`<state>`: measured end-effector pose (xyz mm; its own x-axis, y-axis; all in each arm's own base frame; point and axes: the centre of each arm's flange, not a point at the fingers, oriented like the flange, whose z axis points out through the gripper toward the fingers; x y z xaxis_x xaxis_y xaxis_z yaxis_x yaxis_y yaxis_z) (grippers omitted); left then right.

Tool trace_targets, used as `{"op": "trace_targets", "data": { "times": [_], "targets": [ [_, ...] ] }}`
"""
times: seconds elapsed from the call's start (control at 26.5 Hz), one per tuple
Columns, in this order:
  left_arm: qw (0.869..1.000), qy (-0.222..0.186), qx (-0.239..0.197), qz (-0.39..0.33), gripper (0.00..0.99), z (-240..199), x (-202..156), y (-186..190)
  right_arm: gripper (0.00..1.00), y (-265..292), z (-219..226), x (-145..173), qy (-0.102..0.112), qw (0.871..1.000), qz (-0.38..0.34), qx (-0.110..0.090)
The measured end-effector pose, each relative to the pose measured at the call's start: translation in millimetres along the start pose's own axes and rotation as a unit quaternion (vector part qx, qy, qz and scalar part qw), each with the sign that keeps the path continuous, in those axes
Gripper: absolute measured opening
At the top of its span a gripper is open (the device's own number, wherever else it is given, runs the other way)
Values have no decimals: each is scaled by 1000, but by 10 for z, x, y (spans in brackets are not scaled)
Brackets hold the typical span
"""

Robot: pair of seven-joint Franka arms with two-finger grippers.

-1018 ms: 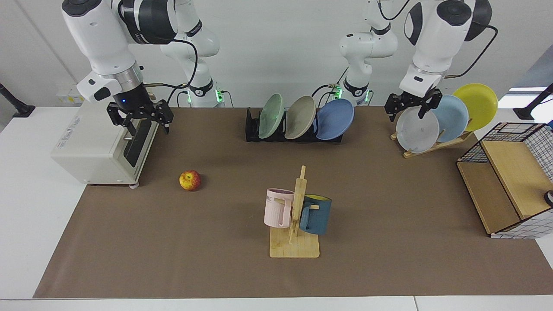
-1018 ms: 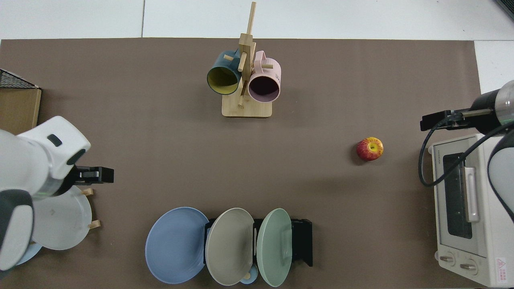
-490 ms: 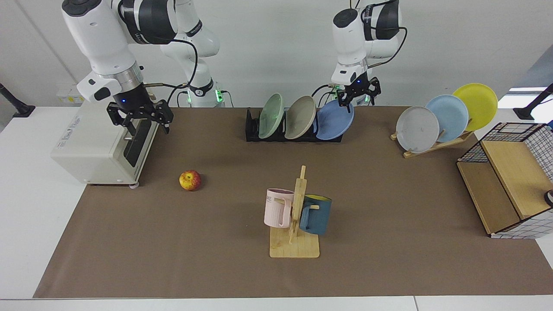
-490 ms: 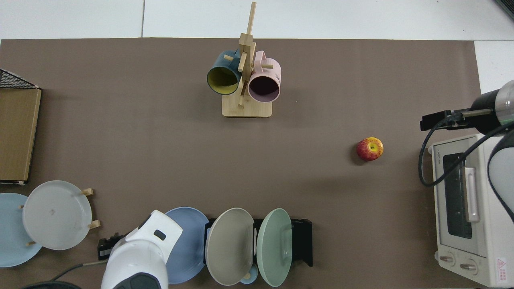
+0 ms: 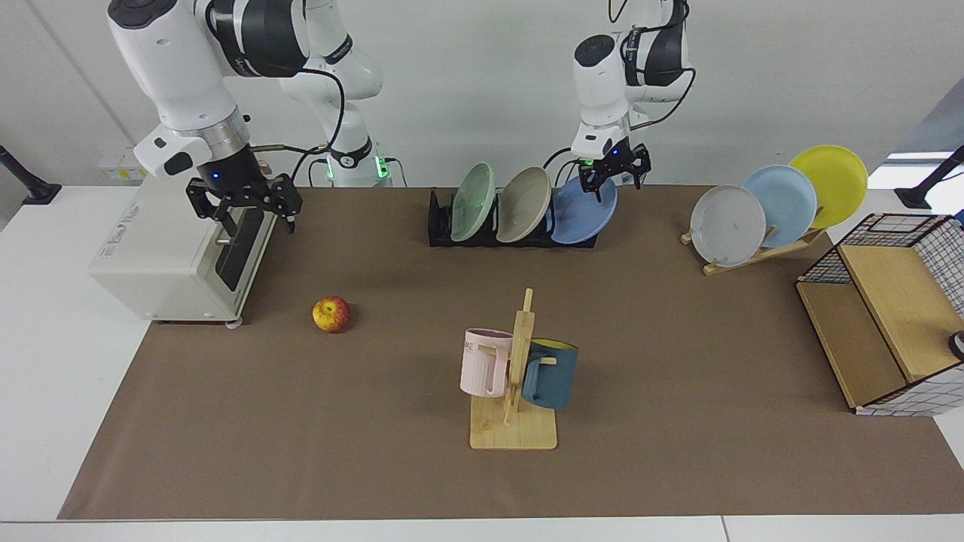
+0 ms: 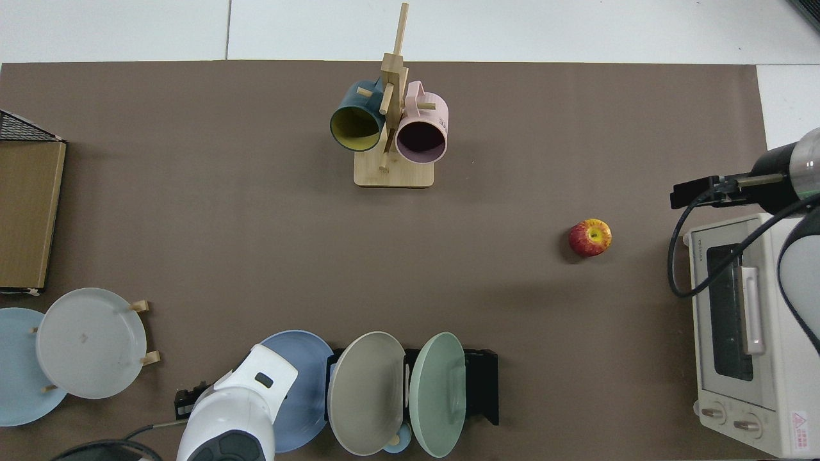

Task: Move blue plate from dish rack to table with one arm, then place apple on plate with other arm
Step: 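Move the left gripper down to the blue plate in the dish rack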

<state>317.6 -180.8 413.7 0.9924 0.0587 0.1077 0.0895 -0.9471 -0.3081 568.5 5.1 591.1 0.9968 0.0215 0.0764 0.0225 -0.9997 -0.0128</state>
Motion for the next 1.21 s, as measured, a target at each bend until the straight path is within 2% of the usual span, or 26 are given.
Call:
{"op": "trace_targets", "data": {
  "times": [0.11,0.34,0.41,0.53,0.57,0.6,0.68,0.83,0.98,1.21],
  "targets": [
    [1000,-16,-9,15,903,63,2,26,1000,0,0,0,0,1000,0,0],
    [997,-46,-36,45,577,141,47,-49,1000,0,0,0,0,1000,0,0],
    [997,-51,-40,47,577,153,55,-69,1000,0,0,0,0,1000,0,0],
    [996,-56,-43,48,427,160,55,-78,1000,0,0,0,0,1000,0,0],
    [996,-56,-43,48,304,158,55,-78,1000,0,0,0,0,1000,0,0],
    [996,-57,-43,48,269,153,56,-80,1000,0,0,0,0,1000,0,0],
    [996,-59,-44,50,132,119,66,-93,1000,0,0,0,0,1000,0,0],
    [995,-67,-44,52,123,-3,77,-106,1000,0,0,0,0,1000,0,0],
    [995,-68,-33,59,62,-109,62,-58,1000,0,0,0,0,1000,0,0],
    [997,-48,21,62,62,-349,-63,187,1000,0,0,0,0,1000,0,0]
  ]
}}
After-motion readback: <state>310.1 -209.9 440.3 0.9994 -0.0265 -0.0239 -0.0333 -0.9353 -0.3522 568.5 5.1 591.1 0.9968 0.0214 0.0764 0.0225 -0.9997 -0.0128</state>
